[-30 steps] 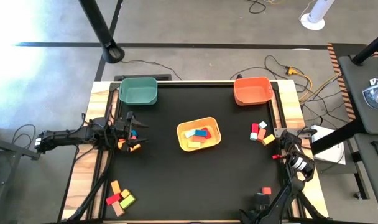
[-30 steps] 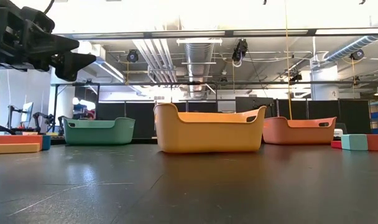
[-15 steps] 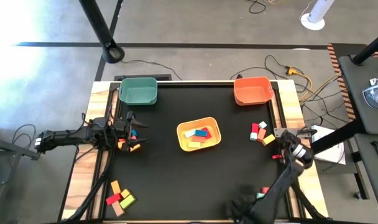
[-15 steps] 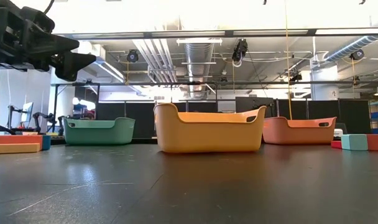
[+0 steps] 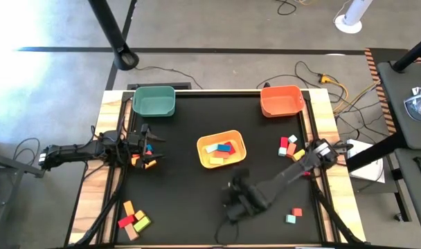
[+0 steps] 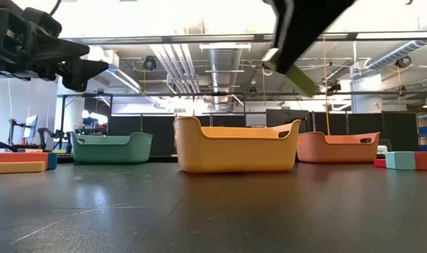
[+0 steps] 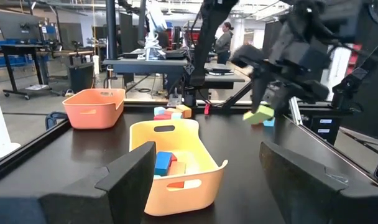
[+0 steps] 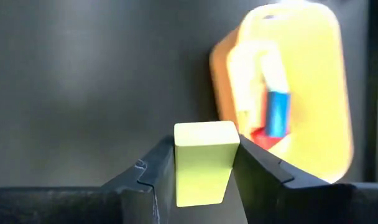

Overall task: Sort blocks by size
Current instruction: Put the yellow thin block into the yellow bin

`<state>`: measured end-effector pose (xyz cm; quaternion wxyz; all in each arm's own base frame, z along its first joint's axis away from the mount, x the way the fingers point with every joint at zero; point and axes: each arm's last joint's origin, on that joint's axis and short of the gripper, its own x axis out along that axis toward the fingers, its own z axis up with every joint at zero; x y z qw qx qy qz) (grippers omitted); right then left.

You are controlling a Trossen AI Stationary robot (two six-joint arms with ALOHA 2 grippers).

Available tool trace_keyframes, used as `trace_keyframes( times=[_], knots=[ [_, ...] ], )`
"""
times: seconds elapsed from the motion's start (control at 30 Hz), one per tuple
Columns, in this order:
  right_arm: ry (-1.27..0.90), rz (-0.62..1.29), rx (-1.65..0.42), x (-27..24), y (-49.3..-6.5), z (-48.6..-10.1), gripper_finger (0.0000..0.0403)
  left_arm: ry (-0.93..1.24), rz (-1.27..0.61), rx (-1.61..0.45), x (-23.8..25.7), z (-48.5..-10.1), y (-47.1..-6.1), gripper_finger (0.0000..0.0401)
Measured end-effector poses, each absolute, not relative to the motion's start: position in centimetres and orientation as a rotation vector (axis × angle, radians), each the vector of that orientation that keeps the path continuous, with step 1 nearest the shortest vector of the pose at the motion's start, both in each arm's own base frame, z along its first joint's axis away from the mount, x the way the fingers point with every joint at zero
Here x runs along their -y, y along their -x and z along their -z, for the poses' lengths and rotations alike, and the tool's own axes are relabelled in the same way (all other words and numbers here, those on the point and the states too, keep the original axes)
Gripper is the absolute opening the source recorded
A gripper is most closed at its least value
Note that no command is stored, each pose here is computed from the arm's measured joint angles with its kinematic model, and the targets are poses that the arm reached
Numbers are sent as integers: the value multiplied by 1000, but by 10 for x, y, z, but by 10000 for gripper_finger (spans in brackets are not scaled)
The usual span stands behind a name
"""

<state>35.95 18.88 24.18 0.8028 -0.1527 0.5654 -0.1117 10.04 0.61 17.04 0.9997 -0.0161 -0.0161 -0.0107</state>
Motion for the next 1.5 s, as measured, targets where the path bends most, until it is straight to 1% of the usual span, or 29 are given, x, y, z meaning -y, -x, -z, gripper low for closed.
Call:
trace_keyframes(
  times=[0.13,0.33,0.47,0.7,0.77,0.9,1.17,1.3,1.5],
  knots=[
    [373,218,-1206,-156,-372,-255,133,32,21,32,-6,-170,-100,274],
    [378,200,-1185,-98,-401,-255,127,32,22,33,-6,-170,-100,274],
    [310,126,-1193,-59,-418,-238,133,32,21,32,-6,-170,-100,274],
    [172,126,-1266,-3,-427,-208,126,32,21,32,-6,-170,-100,274],
    [115,118,-1256,4,-431,-199,126,32,21,32,-6,-170,-100,274],
    [37,68,-1208,10,-434,-195,134,32,21,31,-6,-170,-100,274],
    [9,53,-1210,10,-434,-194,126,32,21,31,-6,-170,-101,274],
    [-18,20,-1219,8,-432,-191,134,32,21,31,-6,-170,-101,274],
    [-14,57,-1261,16,-426,-180,133,32,21,31,-6,-170,-101,274]
  ],
)
